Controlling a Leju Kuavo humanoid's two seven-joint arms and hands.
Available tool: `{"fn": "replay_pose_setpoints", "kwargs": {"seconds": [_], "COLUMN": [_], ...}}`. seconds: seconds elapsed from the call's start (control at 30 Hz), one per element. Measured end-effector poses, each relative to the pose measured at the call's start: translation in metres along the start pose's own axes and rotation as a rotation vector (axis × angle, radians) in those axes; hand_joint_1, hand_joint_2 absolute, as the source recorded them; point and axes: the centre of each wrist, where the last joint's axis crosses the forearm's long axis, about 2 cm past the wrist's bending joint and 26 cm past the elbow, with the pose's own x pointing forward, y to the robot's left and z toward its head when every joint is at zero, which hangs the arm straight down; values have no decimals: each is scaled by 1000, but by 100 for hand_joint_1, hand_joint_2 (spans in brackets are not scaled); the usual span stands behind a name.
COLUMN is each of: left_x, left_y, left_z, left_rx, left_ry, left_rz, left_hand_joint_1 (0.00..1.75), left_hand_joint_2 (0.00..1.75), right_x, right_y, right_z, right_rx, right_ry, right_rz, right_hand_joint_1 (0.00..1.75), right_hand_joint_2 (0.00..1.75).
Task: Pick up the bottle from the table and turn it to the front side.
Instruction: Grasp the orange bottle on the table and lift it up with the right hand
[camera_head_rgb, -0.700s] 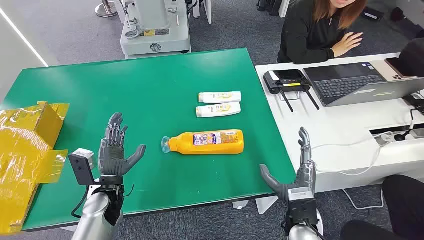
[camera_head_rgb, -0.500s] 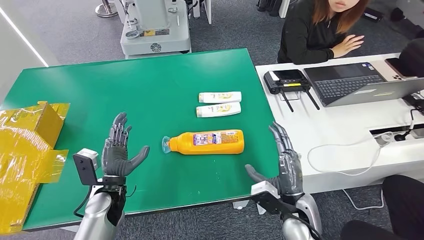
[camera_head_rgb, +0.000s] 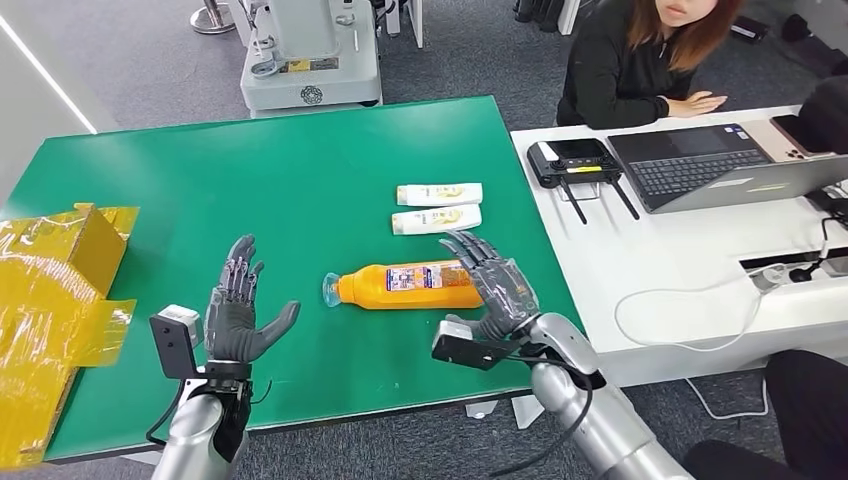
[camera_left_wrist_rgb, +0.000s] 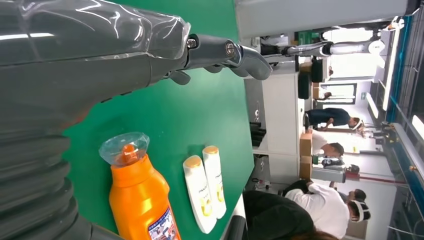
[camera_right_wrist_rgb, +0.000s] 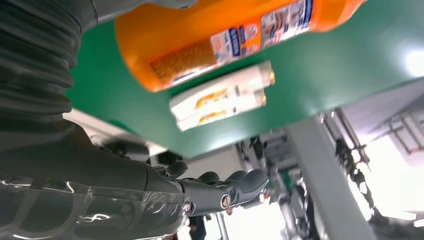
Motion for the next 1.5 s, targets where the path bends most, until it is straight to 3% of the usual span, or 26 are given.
{"fn": "replay_pose_setpoints", "kwargs": {"seconds": [0.33,0.53,0.97,1.5], "left_x": [0,-1,-1,-1], "left_y": [2,5,7,10], "left_z": [-2,-3,-1,1], "left_rx": [-13,-3,11,-18], "left_ry": [27,36,51,70], "left_rz": [5,32,108,188], "left_hand_joint_1": [0,0,0,0], "left_hand_joint_2": [175,175,175,175], "right_x": [-12,-13,-6,9], "right_y": [-17,-27,-72,-90], "right_z": [-39,-55,-97,-119], "right_rx": [167,237,448,595], "right_ry": [7,32,46,40], "right_rz": [-164,-94,93,171], "right_hand_joint_1": [0,0,0,0], "right_hand_joint_2": [175,175,175,175]}}
